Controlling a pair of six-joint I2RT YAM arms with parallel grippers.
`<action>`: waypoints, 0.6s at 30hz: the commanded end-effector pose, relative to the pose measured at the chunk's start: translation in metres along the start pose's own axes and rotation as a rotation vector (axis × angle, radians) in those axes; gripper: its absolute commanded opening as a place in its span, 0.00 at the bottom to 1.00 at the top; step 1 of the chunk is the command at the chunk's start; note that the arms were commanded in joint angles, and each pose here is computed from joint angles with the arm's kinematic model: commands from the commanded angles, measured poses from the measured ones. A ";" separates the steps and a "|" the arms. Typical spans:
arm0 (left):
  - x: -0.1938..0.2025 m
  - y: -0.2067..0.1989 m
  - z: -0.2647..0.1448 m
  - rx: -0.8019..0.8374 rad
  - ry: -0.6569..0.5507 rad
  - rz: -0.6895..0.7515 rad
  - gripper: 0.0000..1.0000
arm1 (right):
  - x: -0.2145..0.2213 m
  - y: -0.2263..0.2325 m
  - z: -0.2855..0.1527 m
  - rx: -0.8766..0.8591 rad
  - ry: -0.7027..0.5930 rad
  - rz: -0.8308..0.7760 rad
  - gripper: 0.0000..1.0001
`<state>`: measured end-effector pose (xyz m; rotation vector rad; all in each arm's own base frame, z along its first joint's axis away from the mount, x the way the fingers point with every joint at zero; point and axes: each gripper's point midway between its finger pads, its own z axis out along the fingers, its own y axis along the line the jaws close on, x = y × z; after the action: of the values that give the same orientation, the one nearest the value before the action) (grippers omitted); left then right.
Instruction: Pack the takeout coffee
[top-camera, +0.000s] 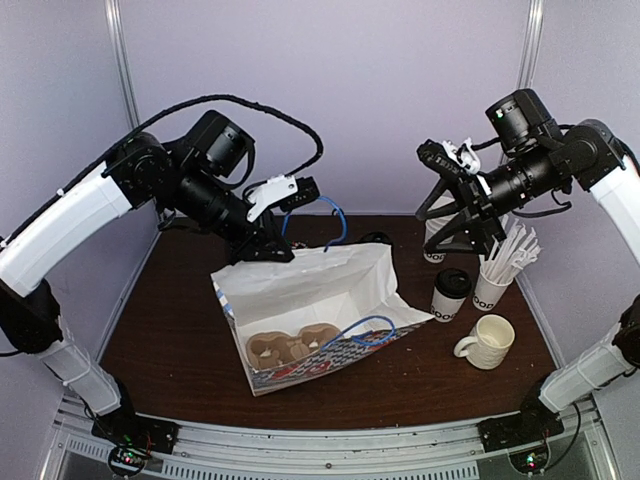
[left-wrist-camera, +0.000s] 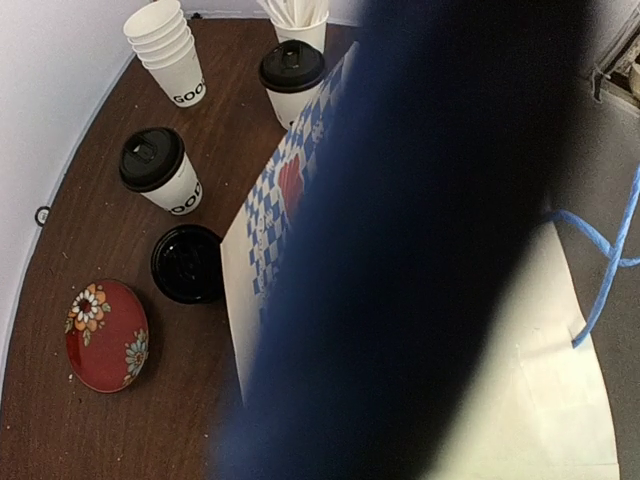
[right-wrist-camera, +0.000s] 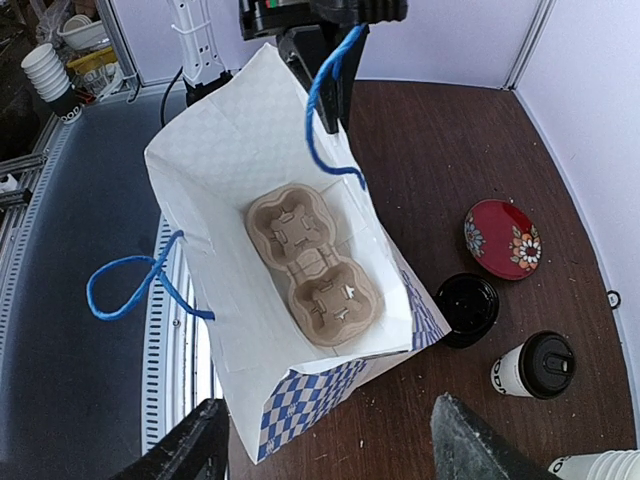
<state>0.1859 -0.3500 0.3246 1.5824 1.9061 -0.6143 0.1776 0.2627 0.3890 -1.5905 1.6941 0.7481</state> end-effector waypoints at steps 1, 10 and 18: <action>-0.008 0.022 0.002 0.064 -0.078 -0.034 0.00 | -0.001 -0.004 0.007 -0.016 -0.007 0.013 0.72; 0.006 0.096 0.009 -0.089 -0.034 -0.126 0.05 | 0.008 -0.033 0.024 0.041 0.040 0.067 0.72; 0.005 0.116 0.004 -0.171 -0.035 -0.155 0.51 | 0.058 -0.094 0.033 0.189 0.159 0.201 0.72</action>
<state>0.2891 -0.3288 0.2938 1.3809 2.0811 -0.5631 0.2427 0.2641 0.3494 -1.4679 1.8928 0.6758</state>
